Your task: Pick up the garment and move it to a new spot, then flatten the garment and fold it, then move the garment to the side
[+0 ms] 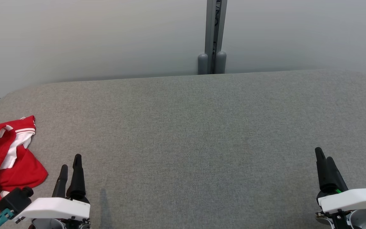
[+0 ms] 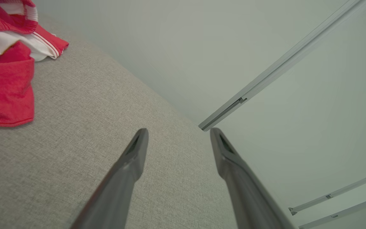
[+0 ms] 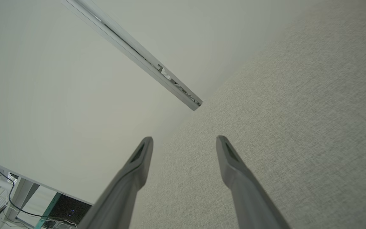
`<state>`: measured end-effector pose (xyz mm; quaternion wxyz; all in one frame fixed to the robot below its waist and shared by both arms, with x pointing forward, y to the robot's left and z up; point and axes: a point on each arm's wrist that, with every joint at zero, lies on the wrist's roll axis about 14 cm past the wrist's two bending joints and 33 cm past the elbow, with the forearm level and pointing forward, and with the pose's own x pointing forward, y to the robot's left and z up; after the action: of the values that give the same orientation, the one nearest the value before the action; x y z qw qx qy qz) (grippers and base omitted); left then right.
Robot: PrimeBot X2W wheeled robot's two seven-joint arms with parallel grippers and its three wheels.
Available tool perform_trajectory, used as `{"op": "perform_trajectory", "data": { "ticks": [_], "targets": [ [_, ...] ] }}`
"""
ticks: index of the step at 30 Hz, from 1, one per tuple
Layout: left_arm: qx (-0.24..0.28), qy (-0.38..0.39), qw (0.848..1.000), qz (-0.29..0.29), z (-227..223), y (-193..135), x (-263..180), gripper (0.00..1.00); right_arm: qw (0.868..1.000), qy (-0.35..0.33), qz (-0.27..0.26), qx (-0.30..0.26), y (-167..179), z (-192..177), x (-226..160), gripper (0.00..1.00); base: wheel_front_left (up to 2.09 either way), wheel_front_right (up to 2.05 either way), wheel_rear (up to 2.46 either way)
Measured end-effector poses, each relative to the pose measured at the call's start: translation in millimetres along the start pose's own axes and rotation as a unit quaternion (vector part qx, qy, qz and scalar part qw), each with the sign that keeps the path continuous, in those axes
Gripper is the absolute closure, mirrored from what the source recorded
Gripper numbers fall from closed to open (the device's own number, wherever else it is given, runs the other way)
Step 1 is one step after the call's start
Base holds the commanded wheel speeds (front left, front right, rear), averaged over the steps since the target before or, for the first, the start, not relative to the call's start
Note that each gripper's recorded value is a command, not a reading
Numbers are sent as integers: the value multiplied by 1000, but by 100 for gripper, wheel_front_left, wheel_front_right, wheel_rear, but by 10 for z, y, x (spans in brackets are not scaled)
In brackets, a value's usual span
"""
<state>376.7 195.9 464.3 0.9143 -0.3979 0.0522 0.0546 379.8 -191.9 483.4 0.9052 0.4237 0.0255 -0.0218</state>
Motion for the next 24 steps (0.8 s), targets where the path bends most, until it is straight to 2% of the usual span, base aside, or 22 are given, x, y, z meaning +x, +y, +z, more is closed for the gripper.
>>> {"op": "perform_trajectory", "data": {
  "ticks": [12,24],
  "targets": [
    [90,-5,996,-1,-7,-15,6,0,997,-11,10,-81,40,39,2,0,0,0,0],
    [170,-9,985,2,-15,2,-1,0,988,-18,20,-155,70,64,-14,0,0,0,0]
  ]
}}
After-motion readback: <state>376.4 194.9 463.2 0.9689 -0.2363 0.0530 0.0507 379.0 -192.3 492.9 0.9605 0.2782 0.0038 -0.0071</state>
